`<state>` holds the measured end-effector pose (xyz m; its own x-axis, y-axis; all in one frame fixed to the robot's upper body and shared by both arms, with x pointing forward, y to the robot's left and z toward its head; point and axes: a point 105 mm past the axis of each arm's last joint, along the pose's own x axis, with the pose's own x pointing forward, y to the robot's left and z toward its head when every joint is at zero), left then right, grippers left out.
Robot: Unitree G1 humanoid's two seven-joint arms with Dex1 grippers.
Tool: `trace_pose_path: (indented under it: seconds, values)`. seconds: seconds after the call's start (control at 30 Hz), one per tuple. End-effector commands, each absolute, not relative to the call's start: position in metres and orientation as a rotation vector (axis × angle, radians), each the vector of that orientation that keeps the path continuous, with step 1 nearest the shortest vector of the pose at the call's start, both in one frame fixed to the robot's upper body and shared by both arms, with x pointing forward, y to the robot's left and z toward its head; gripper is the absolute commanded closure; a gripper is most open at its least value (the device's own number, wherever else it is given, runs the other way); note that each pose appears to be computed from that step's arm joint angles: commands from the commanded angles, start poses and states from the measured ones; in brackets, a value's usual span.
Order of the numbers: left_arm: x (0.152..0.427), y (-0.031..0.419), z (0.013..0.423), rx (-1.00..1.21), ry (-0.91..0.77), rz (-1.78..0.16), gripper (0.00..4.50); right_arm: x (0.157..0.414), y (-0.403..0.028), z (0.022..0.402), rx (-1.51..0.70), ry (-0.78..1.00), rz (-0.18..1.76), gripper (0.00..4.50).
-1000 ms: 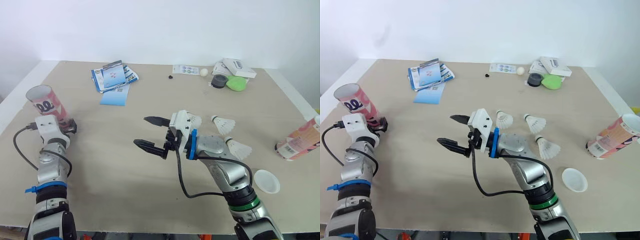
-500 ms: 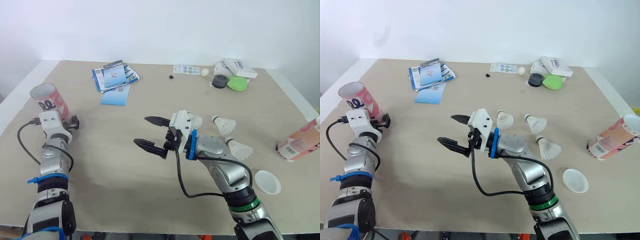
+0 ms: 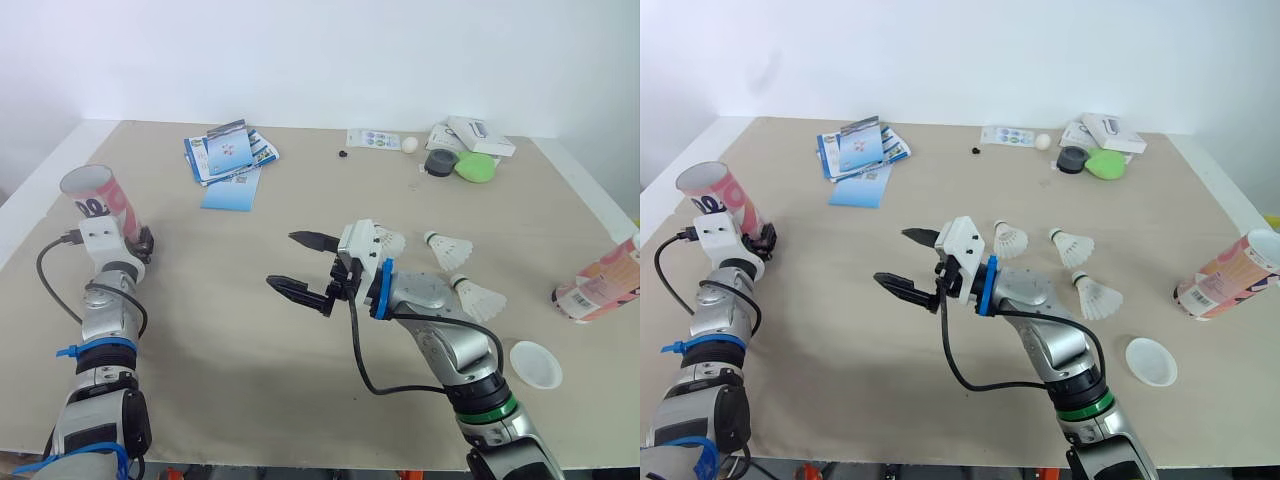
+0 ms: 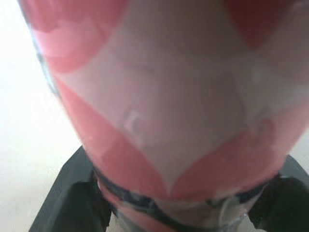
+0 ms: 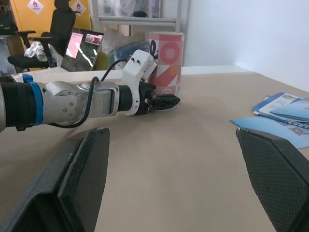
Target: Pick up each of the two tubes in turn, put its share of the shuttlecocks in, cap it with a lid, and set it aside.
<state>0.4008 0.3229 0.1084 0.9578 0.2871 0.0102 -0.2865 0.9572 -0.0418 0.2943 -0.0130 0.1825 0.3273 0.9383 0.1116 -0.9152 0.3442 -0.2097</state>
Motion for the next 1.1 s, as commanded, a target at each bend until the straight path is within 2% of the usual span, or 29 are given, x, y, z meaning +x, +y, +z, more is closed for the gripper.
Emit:
trace_pose_path:
  seconds: [0.03,0.17,0.33,0.47,0.57,0.7,0.83,0.93,0.97,1.07,1.1]
  values:
    - [0.398,0.328,0.116,-0.007,-0.035,0.285,1.68,0.292,-0.018,0.193,-0.143,-0.295,1.178,0.00]
    - [0.394,0.321,0.137,0.105,-0.068,0.172,1.68,0.301,-0.048,0.184,-0.205,-0.344,0.933,0.00]
    - [0.378,0.286,0.178,0.393,-0.065,-0.196,1.68,0.296,-0.093,0.166,-0.272,-0.313,0.645,0.00]
    - [0.358,0.264,0.182,0.617,0.068,-0.493,1.68,0.307,-0.114,0.146,-0.303,-0.196,0.461,0.00]
    - [0.340,0.246,0.176,0.739,0.213,-0.744,1.68,0.327,-0.114,0.133,-0.299,-0.131,0.381,0.00]
    - [0.315,0.223,0.168,0.793,0.371,-1.009,1.68,0.352,-0.109,0.127,-0.254,-0.095,0.317,0.00]
    - [0.304,0.210,0.160,0.836,0.462,-1.122,1.68,0.370,-0.109,0.122,-0.218,-0.068,0.273,0.00]
    - [0.300,0.206,0.152,0.868,0.506,-1.151,1.69,0.384,-0.116,0.118,-0.169,-0.047,0.206,0.82]
    - [0.299,0.206,0.149,0.874,0.520,-1.159,1.69,0.387,-0.117,0.117,-0.166,-0.042,0.194,1.44]
    - [0.295,0.205,0.139,0.876,0.557,-1.182,1.69,0.391,-0.117,0.116,-0.167,-0.041,0.185,2.24]
    - [0.293,0.205,0.136,0.875,0.567,-1.189,1.69,0.391,-0.117,0.116,-0.166,-0.044,0.184,2.96]
